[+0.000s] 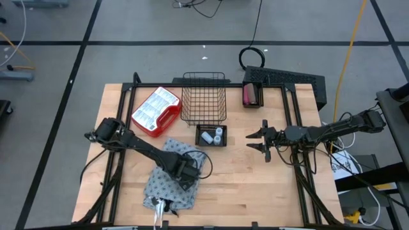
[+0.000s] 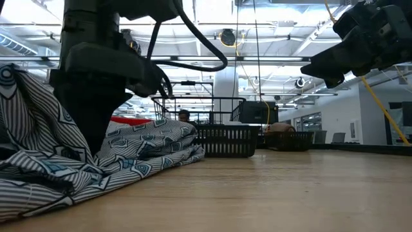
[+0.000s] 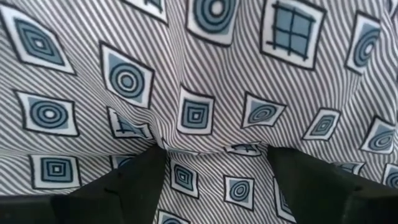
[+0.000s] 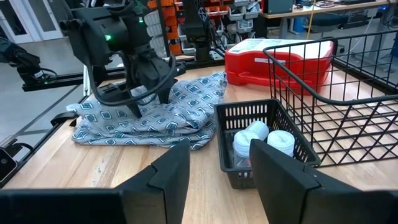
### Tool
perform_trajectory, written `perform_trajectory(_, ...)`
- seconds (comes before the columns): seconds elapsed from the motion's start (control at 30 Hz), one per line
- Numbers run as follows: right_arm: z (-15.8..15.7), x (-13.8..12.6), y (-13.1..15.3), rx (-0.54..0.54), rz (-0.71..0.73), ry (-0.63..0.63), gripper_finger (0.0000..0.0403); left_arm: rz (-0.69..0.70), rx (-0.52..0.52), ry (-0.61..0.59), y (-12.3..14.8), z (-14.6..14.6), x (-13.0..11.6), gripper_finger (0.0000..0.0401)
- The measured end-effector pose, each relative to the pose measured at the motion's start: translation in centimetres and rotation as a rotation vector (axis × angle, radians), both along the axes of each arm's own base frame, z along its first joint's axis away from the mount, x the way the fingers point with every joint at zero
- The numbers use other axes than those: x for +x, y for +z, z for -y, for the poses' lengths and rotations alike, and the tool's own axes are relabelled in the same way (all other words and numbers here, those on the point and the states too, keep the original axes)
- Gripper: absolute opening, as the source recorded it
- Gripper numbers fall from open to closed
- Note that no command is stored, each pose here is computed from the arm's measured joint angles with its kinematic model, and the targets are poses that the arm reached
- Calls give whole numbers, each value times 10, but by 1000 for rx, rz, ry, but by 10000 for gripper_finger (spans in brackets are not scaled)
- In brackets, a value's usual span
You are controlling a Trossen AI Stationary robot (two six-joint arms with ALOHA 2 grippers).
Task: Pick & place medical supplies in basket/bin
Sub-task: Put the blue patient gown into the black wire basket
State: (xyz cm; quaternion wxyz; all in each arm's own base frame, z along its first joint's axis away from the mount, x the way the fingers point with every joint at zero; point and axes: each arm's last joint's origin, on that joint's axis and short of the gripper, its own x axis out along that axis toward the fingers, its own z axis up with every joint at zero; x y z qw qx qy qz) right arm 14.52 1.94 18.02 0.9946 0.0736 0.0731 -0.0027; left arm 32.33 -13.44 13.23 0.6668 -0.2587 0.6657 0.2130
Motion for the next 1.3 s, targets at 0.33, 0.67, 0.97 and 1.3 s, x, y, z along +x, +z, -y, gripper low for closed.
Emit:
perform_trajectory(0.33, 0, 0, -1, 24, -10, -4, 155, -6, -8, 30, 0, -6, 2, 344)
perform_trajectory(0.67, 0, 0, -1, 24, -9, -3, 155, 98, 84, 123, 46, -21, -5, 359)
perform_trajectory(0.97, 0, 0, -1, 25, -8, -3, 155, 105, 85, 313, 57, -9, -19, 363)
perform_trajectory(1.3, 0, 0, -1, 28, -9, -3, 155, 5, 109, 431, 1, -4, -28, 363)
